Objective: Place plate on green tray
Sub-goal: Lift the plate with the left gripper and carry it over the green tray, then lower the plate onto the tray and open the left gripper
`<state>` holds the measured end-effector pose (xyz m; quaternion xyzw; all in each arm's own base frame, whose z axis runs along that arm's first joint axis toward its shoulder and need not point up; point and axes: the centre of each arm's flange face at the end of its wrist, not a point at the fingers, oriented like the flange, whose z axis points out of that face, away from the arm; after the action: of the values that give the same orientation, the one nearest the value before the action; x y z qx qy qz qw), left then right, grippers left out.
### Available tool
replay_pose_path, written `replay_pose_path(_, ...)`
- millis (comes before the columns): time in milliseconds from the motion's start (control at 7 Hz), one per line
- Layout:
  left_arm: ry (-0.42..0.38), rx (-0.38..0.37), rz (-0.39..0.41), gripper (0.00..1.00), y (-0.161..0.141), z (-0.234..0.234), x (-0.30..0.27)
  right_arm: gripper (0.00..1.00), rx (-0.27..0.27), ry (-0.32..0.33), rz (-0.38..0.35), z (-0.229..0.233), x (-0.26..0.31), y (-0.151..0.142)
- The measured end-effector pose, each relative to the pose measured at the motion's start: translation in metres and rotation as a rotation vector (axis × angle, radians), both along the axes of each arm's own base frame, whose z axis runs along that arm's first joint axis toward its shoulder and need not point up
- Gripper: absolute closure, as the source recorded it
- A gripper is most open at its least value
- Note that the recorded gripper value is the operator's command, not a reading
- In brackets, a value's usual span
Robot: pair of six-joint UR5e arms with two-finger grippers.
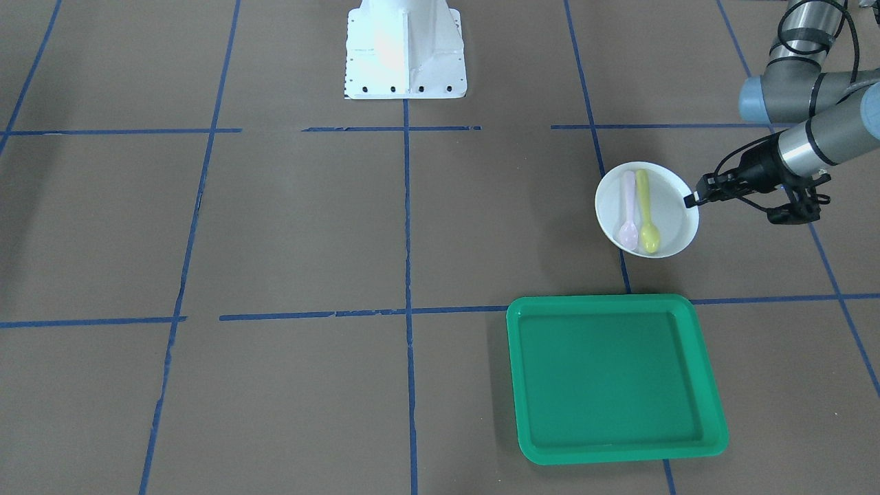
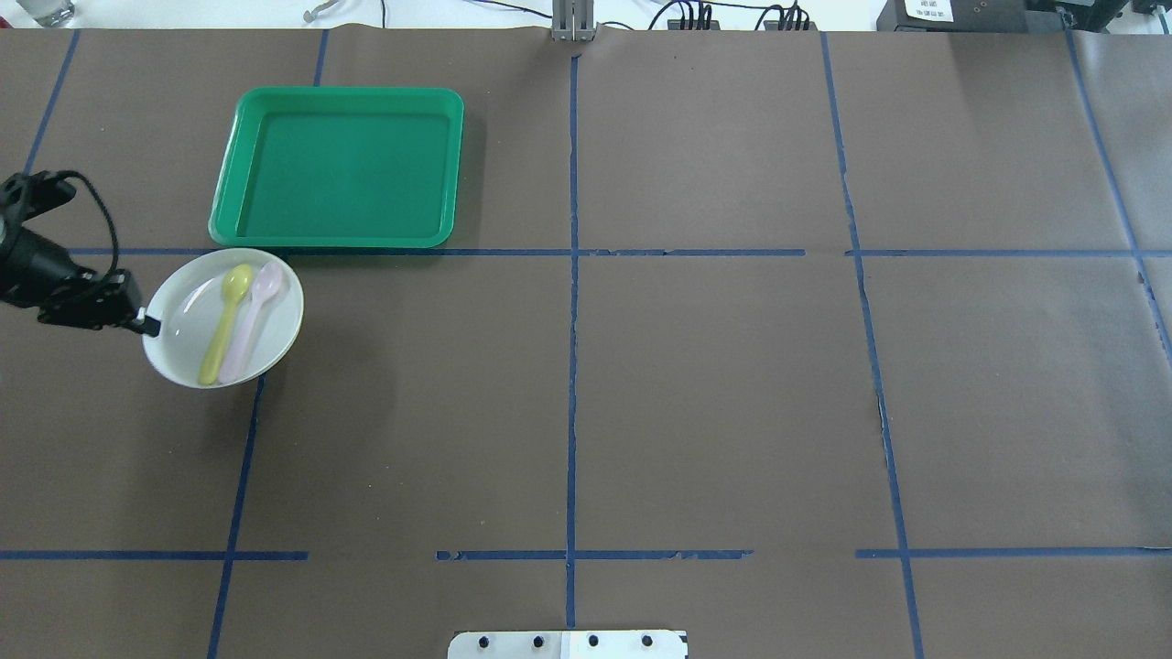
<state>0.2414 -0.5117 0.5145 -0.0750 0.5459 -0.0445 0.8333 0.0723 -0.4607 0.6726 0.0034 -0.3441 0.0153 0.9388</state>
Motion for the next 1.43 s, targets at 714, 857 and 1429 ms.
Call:
replay_pose_path(714, -0.131, -0.011, -0.093, 1.00, -0.166, -0.059, 0.087, 0.00, 0.001, 0.000, 0.000, 0.000, 0.000, 0.000)
replay_pose_path(857, -0.141, -0.036, -0.102, 1.00, -0.176, -0.056, 0.093, 0.00, 0.000, 0.001, 0.000, 0.000, 0.000, 0.000)
replay_pose_path(1429, -0.127, -0.040, -0.130, 0.09, -0.186, -0.050, 0.097, 0.00, 0.000, 0.001, 0.000, 0.000, 0.000, 0.000)
